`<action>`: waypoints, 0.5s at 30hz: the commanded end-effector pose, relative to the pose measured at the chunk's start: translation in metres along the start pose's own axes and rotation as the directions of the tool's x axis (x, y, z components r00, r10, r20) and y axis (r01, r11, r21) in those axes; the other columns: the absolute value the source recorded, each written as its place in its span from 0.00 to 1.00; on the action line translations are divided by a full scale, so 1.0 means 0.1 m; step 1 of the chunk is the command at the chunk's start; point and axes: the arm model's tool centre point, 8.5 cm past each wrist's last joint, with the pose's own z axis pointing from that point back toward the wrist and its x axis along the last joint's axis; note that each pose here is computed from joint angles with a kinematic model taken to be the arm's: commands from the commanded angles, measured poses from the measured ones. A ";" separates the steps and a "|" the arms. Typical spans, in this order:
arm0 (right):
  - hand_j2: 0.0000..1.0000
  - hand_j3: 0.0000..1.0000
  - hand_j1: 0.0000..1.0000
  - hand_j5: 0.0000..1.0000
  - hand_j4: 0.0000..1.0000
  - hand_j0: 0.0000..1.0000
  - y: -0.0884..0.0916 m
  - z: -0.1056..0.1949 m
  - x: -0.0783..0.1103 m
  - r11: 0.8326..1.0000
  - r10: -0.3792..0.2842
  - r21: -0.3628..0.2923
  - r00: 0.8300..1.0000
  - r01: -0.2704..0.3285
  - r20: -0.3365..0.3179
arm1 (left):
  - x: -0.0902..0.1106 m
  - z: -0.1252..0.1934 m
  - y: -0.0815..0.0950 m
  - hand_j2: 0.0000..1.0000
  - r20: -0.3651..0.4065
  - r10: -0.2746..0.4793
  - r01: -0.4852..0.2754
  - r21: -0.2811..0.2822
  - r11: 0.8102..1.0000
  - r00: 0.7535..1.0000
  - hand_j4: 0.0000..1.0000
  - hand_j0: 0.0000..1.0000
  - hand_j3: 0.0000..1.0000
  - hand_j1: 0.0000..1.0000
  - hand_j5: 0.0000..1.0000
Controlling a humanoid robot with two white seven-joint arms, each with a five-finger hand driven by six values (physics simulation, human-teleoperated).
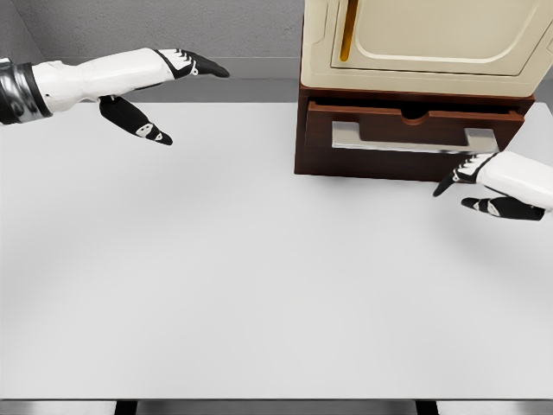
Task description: Put the switch into the drawer with left arm, and close the drawer with right arm
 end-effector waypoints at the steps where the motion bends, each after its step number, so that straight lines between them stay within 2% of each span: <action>1: 0.60 0.60 0.60 0.60 0.60 0.60 0.00 0.00 -0.01 1.000 -0.007 -0.004 1.000 0.007 -0.001 | 0.00 0.00 0.01 1.00 0.001 0.007 -0.007 0.006 1.000 1.000 1.00 1.00 1.00 1.00 1.00; 7: 0.60 0.60 0.60 0.60 0.60 0.60 -0.11 -0.02 -0.01 1.000 0.012 -0.022 1.000 -0.012 0.001 | 0.00 0.00 0.01 1.00 0.000 0.006 -0.006 0.005 1.000 1.000 1.00 1.00 1.00 1.00 1.00; 15: 0.60 0.60 0.60 0.60 0.60 0.60 -0.11 -0.12 -0.01 1.000 0.024 -0.002 1.000 -0.024 0.011 | 0.00 0.00 0.01 1.00 0.001 0.007 -0.007 0.006 1.000 1.000 1.00 1.00 1.00 1.00 1.00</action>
